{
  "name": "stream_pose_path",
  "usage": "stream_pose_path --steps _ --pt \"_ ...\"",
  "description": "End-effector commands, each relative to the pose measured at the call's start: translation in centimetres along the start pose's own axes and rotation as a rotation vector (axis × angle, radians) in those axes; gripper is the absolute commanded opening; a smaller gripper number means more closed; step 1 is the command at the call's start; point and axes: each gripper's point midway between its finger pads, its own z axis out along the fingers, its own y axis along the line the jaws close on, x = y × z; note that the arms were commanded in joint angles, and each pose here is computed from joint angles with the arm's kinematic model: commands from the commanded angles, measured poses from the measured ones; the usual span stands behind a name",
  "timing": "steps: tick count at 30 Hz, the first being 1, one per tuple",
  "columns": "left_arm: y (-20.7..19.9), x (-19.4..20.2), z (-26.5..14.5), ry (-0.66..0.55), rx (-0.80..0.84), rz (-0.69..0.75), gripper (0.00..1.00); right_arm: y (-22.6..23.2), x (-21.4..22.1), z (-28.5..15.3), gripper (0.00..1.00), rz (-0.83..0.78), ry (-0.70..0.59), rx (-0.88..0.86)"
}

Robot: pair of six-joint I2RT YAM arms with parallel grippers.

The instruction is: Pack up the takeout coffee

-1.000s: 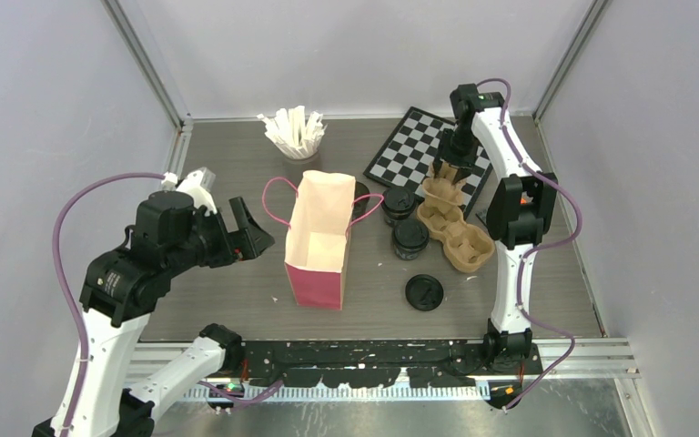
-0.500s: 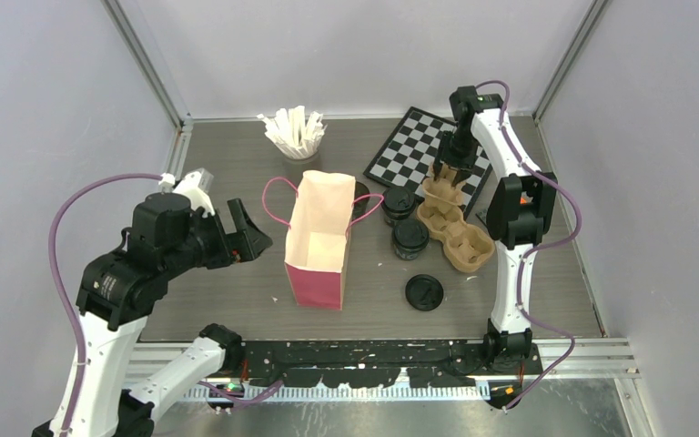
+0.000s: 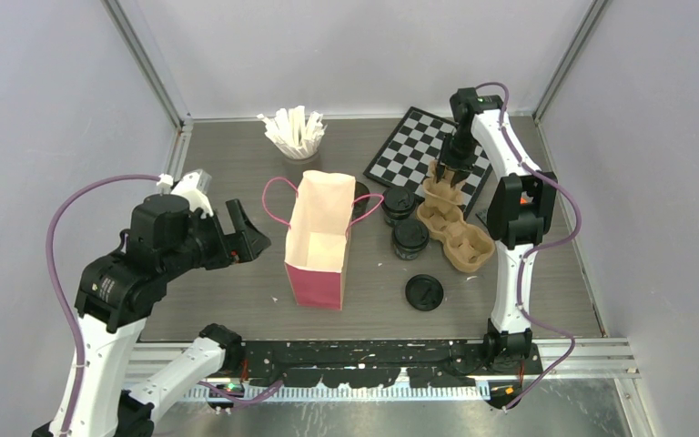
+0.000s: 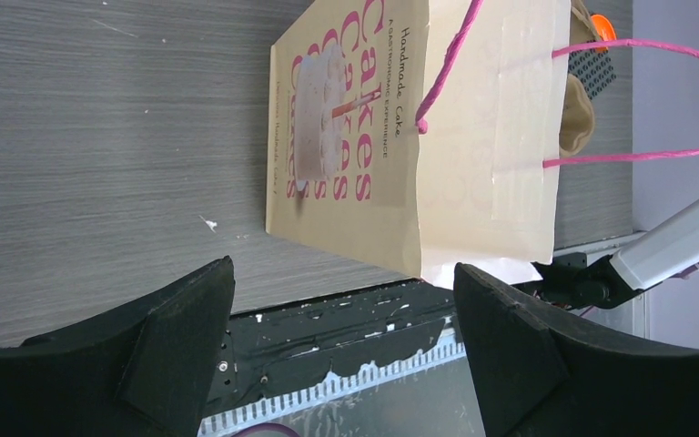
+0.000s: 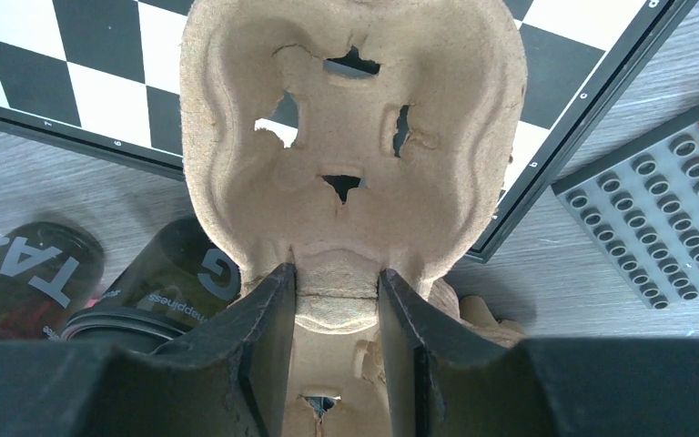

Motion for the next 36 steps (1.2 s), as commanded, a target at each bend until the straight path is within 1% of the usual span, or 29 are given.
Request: stream_pose_path --steps 1,7,10,15,19,23,29,33,36 --pt "0.3 -0.8 -0.7 -0.049 -0.008 0.026 0.92 0.3 -0.6 -2.6 0.40 -0.046 -0.059 -0.038" --pt "0.1 -1.0 -0.8 -0.058 -0.004 0.027 0.93 0.3 -1.1 -4.9 0.37 -0.086 -0.106 -0.044" --pt "0.9 -1.4 -0.9 -0.079 -0.045 0.043 0.94 0.2 -1.2 -6.4 0.37 -0.102 -0.124 -0.045" --pt "1.1 -2.2 -1.6 -0.098 -0.073 0.069 0.95 1.0 -1.1 -10.0 0.37 -0.125 -0.183 -0.103" --pt "0.2 -2.4 -1.7 -0.093 -0.035 0.055 0.95 1.6 -0.7 -13.0 0.37 -0.117 -0.227 -0.152" --pt "-0.6 -2.6 -1.4 -0.089 0.000 0.042 0.95 4.2 0.7 -16.8 0.37 -0.110 -0.278 -0.279" --pt "-3.3 -3.4 -2.0 -0.078 0.108 0.029 0.95 7.9 2.7 -24.4 0.37 -0.137 -0.427 -0.414" --pt "-4.7 -4.7 -2.1 -0.114 0.165 0.025 0.95 11.3 4.9 -29.5 0.37 -0.132 -0.519 -0.551" --pt "-4.9 -5.5 -1.6 -0.129 0.158 0.025 0.95 14.3 7.2 -32.4 0.37 -0.143 -0.558 -0.670"
